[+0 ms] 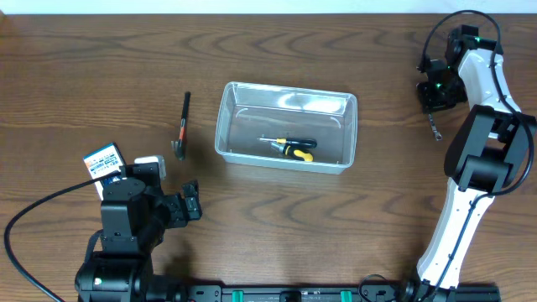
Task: Pack container
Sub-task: 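Close the right gripper on the wrench and lift it, then carry the wrench into the container and release it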
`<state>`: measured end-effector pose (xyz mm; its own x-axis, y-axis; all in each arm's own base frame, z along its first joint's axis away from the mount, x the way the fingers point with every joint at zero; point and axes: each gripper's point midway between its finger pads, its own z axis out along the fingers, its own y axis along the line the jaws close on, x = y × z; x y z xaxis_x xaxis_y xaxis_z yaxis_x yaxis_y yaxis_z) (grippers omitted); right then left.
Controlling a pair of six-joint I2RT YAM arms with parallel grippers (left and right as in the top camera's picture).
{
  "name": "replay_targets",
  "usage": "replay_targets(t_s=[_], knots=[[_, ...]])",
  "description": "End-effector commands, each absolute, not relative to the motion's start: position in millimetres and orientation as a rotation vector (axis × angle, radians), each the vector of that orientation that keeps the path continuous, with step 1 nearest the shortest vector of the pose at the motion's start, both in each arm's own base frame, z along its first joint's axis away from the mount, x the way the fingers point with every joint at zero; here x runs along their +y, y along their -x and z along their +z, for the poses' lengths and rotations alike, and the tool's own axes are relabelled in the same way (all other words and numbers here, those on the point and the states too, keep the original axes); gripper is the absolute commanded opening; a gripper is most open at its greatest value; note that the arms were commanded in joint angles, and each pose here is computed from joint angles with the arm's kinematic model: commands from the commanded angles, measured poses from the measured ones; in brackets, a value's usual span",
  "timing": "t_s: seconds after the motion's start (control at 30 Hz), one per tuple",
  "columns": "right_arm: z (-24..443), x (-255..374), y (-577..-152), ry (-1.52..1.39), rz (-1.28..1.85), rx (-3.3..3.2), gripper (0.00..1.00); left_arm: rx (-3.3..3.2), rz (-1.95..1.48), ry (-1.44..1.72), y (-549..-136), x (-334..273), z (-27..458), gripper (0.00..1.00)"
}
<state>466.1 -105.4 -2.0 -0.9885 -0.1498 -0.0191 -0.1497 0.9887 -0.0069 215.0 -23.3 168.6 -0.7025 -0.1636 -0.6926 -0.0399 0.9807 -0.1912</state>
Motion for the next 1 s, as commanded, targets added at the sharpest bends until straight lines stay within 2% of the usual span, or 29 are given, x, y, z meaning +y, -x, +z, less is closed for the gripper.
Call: replay_targets(t_s=[0.0,0.3,0.6,0.67,0.8,0.97], knots=[[-21.9,-108.2,-458.7,0.214,0.031,3.157,0.12,2.332,-0.199,0.166,-216.6,-20.5,175.0,0.98],[-21.9,-108.2,-458.7,0.214,0.031,3.157,0.01,2.332,-0.199,0.166,-216.6,-20.5,175.0,0.98],[-11.0,-99.9,-461.1,0.242,0.025,3.144,0.01,2.332,-0.199,0.166,-216.6,-20.5,175.0,0.98],[3.9,-94.1,-464.4,0.261,0.015,3.120,0.01,2.332,-0.199,0.166,-216.6,-20.5,175.0,0.98],[63.1,-72.9,-478.0,0.306,-0.033,2.994,0.01,2.332,-0.199,0.166,-216.6,-20.5,175.0,0.98],[166.4,-21.2,-483.7,0.432,-0.086,2.753,0.01,2.332,-0.199,0.166,-216.6,-20.5,175.0,0.98]])
